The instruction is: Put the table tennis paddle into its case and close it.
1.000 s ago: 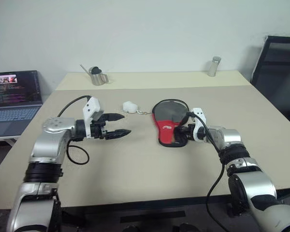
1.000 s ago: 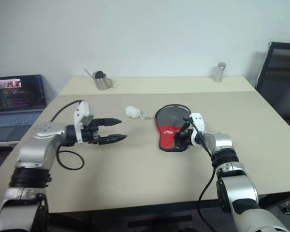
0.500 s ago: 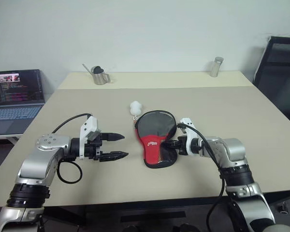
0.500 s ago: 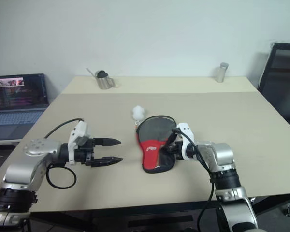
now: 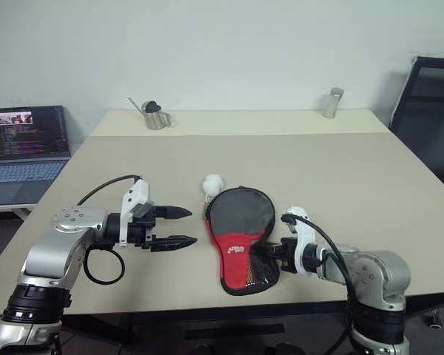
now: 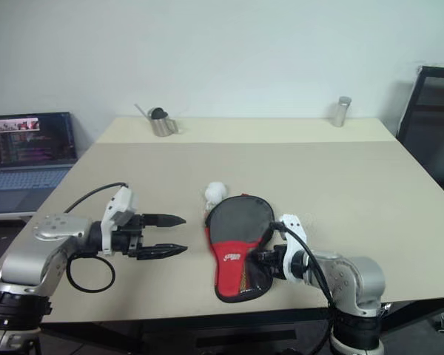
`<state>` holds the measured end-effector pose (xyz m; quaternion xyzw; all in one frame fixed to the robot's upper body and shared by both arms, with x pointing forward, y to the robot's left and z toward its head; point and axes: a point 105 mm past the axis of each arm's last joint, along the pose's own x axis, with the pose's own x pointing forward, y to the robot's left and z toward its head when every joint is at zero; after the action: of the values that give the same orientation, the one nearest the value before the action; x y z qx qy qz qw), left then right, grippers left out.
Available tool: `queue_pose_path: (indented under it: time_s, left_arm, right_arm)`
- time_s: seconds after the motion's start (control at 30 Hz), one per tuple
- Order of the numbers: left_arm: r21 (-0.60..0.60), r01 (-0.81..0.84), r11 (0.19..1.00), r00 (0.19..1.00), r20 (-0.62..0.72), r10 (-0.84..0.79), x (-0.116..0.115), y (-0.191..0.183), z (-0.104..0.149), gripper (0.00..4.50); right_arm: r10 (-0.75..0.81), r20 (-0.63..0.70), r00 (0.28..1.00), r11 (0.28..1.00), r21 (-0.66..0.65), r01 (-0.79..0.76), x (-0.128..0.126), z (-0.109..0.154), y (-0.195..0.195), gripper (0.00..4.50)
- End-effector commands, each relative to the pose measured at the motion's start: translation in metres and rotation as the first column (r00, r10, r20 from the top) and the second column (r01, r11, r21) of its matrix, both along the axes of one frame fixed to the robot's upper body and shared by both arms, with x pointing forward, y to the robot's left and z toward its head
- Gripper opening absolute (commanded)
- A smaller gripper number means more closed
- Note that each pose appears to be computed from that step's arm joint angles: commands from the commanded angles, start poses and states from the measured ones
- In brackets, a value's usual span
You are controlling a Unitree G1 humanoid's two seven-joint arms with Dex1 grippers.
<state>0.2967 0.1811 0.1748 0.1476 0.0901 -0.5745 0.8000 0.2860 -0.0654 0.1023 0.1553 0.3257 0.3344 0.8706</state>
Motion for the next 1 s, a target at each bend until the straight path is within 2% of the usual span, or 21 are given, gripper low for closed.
queue_pose_path:
  time_s: [0.03, 0.37, 0.63, 0.67, 0.8, 1.0]
  left_arm:
    - [0.005, 0.035, 0.999, 0.999, 0.04, -0.035, 0.0, -0.007, 0.01, 3.9]
    - [0.011, 0.032, 0.999, 0.999, 0.043, -0.032, 0.0, -0.007, 0.011, 3.9]
    - [0.011, 0.02, 1.0, 0.998, 0.051, -0.02, 0.001, -0.007, 0.011, 3.9]
    - [0.01, 0.018, 1.0, 0.999, 0.051, -0.019, 0.001, -0.007, 0.011, 3.9]
    - [0.009, 0.01, 1.0, 0.998, 0.055, -0.01, 0.001, -0.006, 0.01, 3.9]
    - [-0.004, -0.015, 1.0, 0.997, 0.071, 0.015, 0.002, -0.004, 0.011, 3.9]
  right_arm:
    - [0.009, 0.036, 0.999, 1.0, 0.025, -0.01, -0.006, 0.008, 0.004, 0.03]
    - [-0.01, -0.005, 1.0, 1.0, 0.028, 0.01, -0.014, -0.002, 0.005, 0.03]
    - [-0.05, -0.02, 0.999, 0.999, 0.002, 0.05, -0.011, -0.005, 0.0, 0.03]
    - [-0.065, -0.018, 0.998, 0.998, -0.006, 0.065, -0.01, -0.006, -0.002, 0.55]
    - [-0.085, 0.017, 0.996, 0.996, -0.034, 0.085, -0.007, 0.0, -0.01, 1.78]
    - [0.064, 0.151, 0.986, 0.993, -0.104, -0.048, -0.013, 0.026, -0.015, 3.78]
